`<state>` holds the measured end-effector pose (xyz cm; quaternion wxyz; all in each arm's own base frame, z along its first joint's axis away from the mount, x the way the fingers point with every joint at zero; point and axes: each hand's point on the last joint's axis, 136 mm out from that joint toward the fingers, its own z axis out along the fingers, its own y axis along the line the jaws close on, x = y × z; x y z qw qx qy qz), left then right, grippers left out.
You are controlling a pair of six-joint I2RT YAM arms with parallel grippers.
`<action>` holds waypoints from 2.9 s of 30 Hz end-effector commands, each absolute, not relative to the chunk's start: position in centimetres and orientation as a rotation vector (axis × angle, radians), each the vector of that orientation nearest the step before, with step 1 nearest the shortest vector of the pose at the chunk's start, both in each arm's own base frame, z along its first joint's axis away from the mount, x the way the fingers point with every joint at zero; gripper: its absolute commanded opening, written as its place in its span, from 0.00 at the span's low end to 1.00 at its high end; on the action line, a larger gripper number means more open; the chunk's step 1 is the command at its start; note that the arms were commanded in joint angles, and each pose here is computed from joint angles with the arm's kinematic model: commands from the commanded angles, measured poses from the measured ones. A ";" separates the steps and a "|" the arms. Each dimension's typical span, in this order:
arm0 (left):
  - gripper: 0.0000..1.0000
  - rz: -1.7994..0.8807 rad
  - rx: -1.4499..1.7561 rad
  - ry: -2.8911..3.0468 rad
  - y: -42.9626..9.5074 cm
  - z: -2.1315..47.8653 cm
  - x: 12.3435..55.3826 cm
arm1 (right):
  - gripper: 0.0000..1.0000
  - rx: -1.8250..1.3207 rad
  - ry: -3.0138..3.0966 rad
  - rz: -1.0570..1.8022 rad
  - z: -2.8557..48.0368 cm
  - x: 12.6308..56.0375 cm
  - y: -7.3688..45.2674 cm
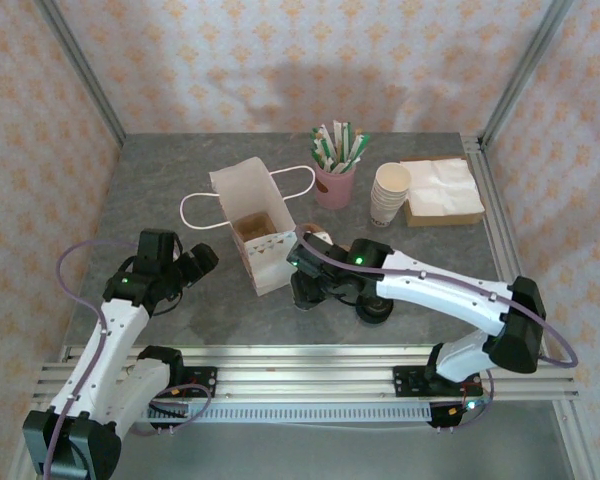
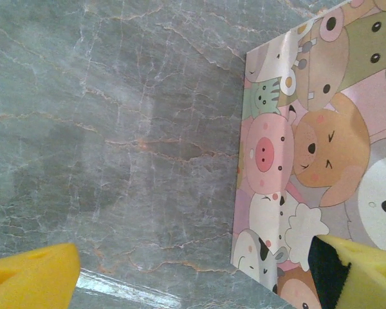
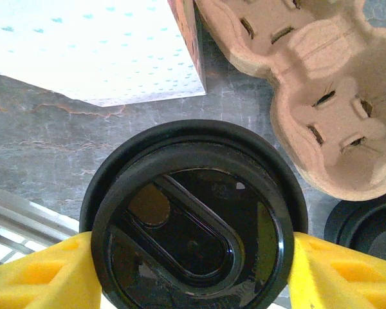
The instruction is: Pack the takeout coffee
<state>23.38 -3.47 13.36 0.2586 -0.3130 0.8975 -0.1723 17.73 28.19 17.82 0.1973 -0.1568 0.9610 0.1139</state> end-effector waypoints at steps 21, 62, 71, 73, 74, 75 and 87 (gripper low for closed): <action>0.93 -0.462 -0.758 2.473 -4.1 14.0 25.8 | 0.65 -0.545 2.491 0.534 28.2 17.1 27.7; 0.92 -0.699 -0.690 2.479 -12.0 8.0 24.9 | 0.66 -0.633 2.244 0.353 39.3 24.6 34.1; 0.92 -0.697 -0.609 2.476 -15.3 7.9 23.8 | 0.67 -0.674 2.321 0.232 36.3 26.0 34.5; 0.92 -0.713 -0.558 2.495 -16.5 7.9 23.4 | 0.67 -0.700 2.356 0.230 35.4 26.0 34.5; 0.92 -0.703 -0.526 2.512 -16.9 7.9 23.2 | 0.67 -0.708 2.377 0.228 34.9 26.0 34.6; 0.92 -0.676 -0.506 2.531 -16.9 7.9 22.9 | 0.67 -0.711 2.392 0.218 34.5 26.1 34.5; 0.93 -0.346 -0.406 2.587 -11.4 8.6 19.6 | 0.66 -0.838 2.495 0.206 31.0 26.6 35.0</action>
